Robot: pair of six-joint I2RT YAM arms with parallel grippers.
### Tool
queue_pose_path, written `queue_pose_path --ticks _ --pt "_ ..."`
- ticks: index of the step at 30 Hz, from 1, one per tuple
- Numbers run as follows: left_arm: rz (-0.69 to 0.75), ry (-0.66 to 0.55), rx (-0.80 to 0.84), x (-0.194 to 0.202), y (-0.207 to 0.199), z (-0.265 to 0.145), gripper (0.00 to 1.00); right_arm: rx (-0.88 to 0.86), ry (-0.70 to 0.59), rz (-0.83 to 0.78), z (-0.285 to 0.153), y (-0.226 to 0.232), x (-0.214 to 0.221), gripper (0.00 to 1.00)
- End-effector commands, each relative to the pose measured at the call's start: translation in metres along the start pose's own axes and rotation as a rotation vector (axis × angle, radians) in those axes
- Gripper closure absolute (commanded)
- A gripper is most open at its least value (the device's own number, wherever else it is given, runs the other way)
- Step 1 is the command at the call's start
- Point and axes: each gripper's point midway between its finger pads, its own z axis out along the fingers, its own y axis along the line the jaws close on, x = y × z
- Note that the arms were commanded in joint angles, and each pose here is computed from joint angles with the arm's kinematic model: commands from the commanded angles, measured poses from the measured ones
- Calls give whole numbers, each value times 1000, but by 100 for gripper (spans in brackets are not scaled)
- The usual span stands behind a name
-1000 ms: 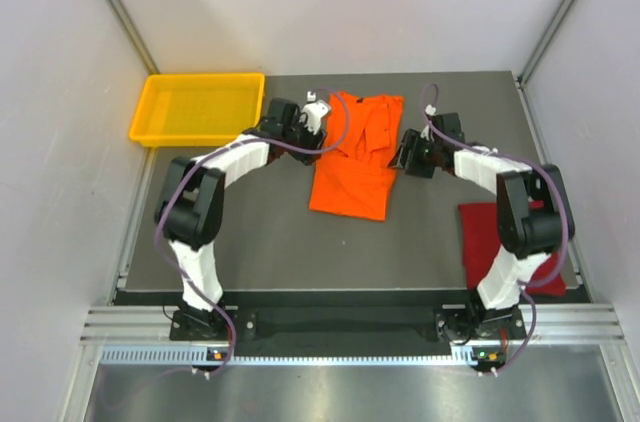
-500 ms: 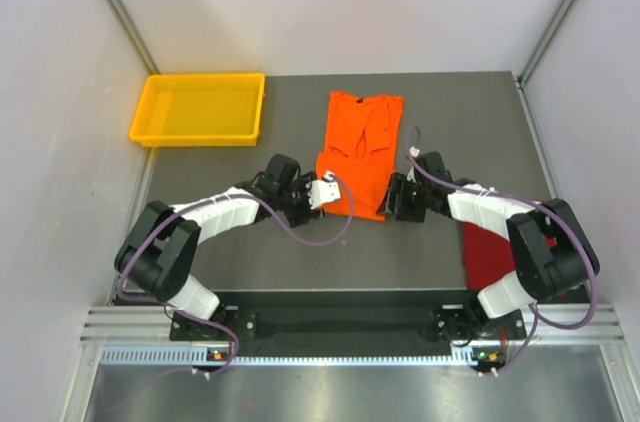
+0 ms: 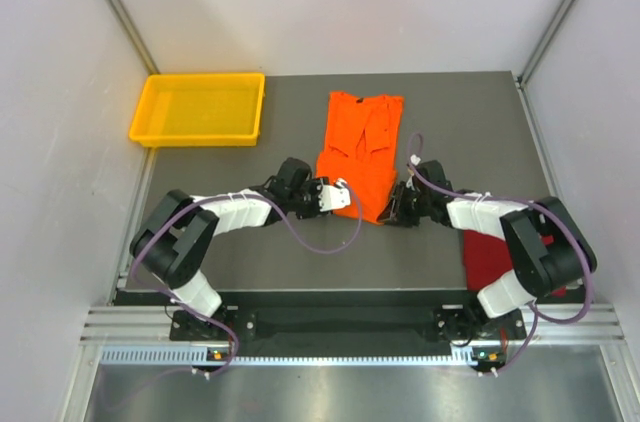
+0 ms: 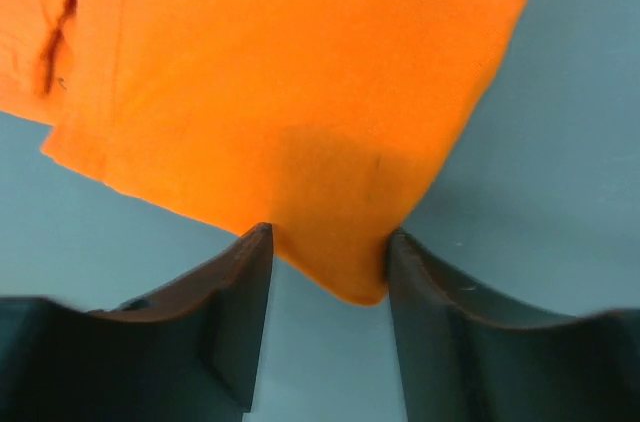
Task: Fold and stack the t-shirts
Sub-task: Fold the tshirt
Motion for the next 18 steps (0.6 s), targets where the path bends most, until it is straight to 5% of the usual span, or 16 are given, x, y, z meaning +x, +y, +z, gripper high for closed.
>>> queue_pose_path --ticks 1,3,4,18 --pt "20 28 30 8 -10 7 54 1 46 4 5 -2 12 84" --pt "10 40 51 10 -17 6 95 -2 41 0 4 -1 10 94" --pt "1 47 57 10 -19 5 100 -5 41 -1 3 -1 11 96" --pt "-107 142 352 16 -130 -108 100 -16 247 -62 -67 2 133 100"
